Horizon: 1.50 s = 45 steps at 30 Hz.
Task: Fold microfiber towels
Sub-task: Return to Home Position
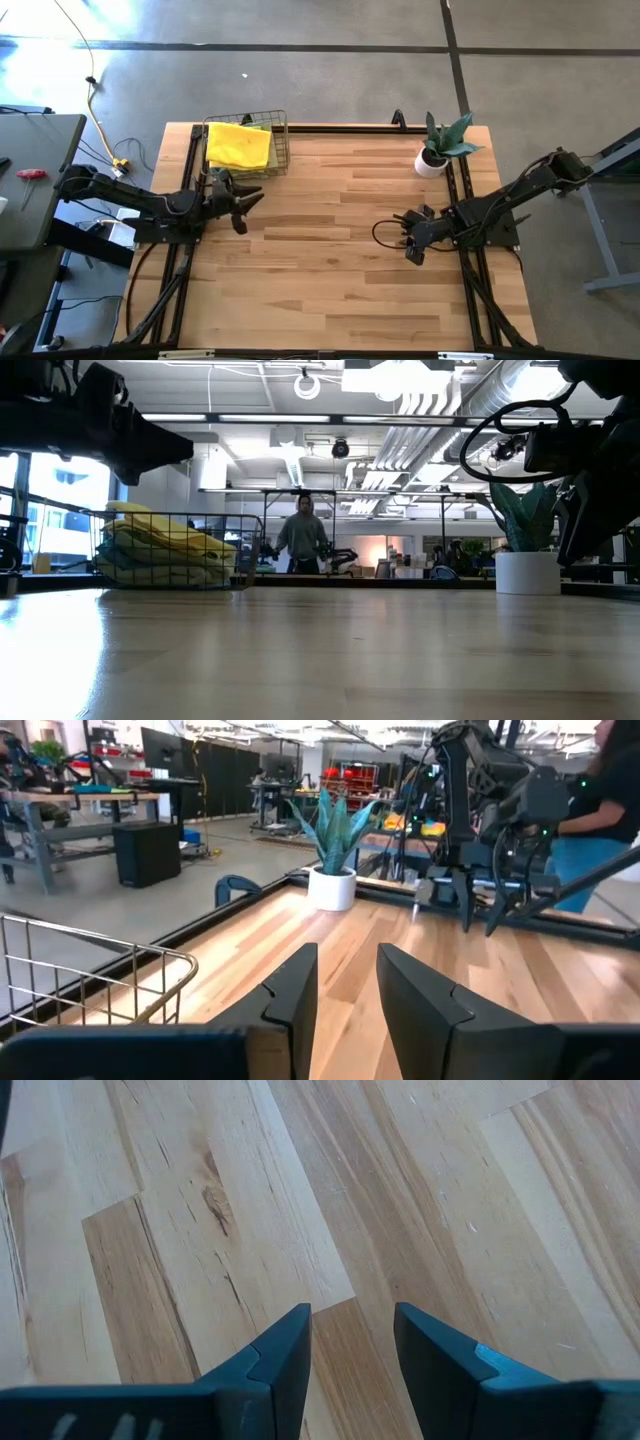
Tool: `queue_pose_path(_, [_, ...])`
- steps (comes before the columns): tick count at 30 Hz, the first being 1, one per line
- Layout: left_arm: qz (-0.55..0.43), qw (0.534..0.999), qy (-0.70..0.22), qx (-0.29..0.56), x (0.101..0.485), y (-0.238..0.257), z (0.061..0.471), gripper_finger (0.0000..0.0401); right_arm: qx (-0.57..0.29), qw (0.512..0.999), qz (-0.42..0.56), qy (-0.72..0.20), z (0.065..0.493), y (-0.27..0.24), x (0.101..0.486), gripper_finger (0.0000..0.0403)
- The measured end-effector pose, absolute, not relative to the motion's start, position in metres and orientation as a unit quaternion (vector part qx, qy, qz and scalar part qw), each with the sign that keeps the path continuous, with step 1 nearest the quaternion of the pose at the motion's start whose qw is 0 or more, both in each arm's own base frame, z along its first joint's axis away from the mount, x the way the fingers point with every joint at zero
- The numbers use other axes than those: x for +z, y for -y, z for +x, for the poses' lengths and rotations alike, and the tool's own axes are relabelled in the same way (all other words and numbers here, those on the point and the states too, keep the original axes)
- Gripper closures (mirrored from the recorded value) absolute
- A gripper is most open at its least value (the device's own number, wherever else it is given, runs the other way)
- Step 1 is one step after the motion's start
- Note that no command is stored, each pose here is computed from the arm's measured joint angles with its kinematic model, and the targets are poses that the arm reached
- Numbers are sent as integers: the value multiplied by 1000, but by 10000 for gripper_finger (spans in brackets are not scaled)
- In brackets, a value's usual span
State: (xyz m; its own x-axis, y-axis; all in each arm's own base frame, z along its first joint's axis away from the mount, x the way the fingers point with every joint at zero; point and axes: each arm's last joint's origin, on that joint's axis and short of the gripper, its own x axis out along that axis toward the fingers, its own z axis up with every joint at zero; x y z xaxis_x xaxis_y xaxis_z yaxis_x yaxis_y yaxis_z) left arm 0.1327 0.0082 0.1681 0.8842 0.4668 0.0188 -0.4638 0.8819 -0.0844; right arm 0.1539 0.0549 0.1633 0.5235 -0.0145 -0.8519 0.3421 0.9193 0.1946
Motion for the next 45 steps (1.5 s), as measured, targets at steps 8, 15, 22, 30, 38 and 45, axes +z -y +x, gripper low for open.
queue_pose_path(8, [-34,970,11,240,167,-8,133,306,-104,856,172,-477,154,-55,163,265])
queue_pose_path(15, [-33,970,11,240,167,-8,133,306,-104,856,172,-477,154,-55,163,265])
queue_pose_path(22, [-35,970,17,240,168,-8,132,306,-104,856,172,-477,154,-55,163,265])
queue_pose_path(30, [-52,965,74,247,181,-11,123,306,-104,856,173,-476,154,-55,164,265])
queue_pose_path(38, [-68,950,147,267,195,-17,110,306,-88,872,191,-442,148,-53,176,265])
queue_pose_path(45, [-69,938,172,293,200,-23,104,306,-59,898,225,-374,135,-47,198,265])
